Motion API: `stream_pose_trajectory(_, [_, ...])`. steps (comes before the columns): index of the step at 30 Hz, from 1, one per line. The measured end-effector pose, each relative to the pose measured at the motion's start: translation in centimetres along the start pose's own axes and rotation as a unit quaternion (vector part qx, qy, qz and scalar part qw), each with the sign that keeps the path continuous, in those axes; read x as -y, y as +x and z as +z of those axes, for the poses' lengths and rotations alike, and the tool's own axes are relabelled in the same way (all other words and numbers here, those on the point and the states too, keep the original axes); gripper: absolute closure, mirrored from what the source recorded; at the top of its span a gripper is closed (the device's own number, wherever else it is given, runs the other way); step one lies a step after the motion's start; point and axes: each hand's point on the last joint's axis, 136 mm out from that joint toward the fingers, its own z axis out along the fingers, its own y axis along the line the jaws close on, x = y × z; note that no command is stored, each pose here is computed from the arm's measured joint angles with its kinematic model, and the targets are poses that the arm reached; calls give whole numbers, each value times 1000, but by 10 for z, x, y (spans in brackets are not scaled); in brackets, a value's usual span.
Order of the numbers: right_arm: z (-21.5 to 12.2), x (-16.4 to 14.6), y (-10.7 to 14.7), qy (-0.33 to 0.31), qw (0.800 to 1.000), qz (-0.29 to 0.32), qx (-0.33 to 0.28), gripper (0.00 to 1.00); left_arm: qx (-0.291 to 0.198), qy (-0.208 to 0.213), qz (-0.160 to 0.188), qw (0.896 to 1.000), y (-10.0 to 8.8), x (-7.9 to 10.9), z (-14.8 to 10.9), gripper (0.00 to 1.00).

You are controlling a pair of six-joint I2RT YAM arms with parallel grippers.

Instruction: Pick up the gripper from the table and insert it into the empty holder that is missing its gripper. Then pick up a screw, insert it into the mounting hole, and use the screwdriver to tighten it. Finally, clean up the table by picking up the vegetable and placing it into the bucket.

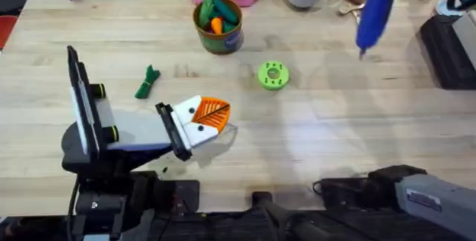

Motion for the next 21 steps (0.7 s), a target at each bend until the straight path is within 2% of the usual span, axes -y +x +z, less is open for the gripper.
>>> stream_pose_trajectory(4, [-33, -33, -33, -44, 995, -2, 86, 979, 0, 0, 0, 1000, 0, 0, 0, 987])
stream_pose_trajectory(7, [-56, -55, -48, -78, 988, 1, 131, 979, 0, 0, 0, 1000, 0, 0, 0, 987])
stream_pose_trajectory(14, [-96, -100, -70, -154, 968, 9, 198, 979, 0, 0, 0, 1000, 0, 0, 0, 987])
stream_pose_trajectory(18, [-112, -130, -84, -202, 949, 17, 240, 979, 0, 0, 0, 1000, 0, 0, 0, 987])
stream_pose_trajectory(21, [-118, -152, -85, -245, 935, 16, 258, 979, 0, 0, 0, 1000, 0, 0, 0, 987])
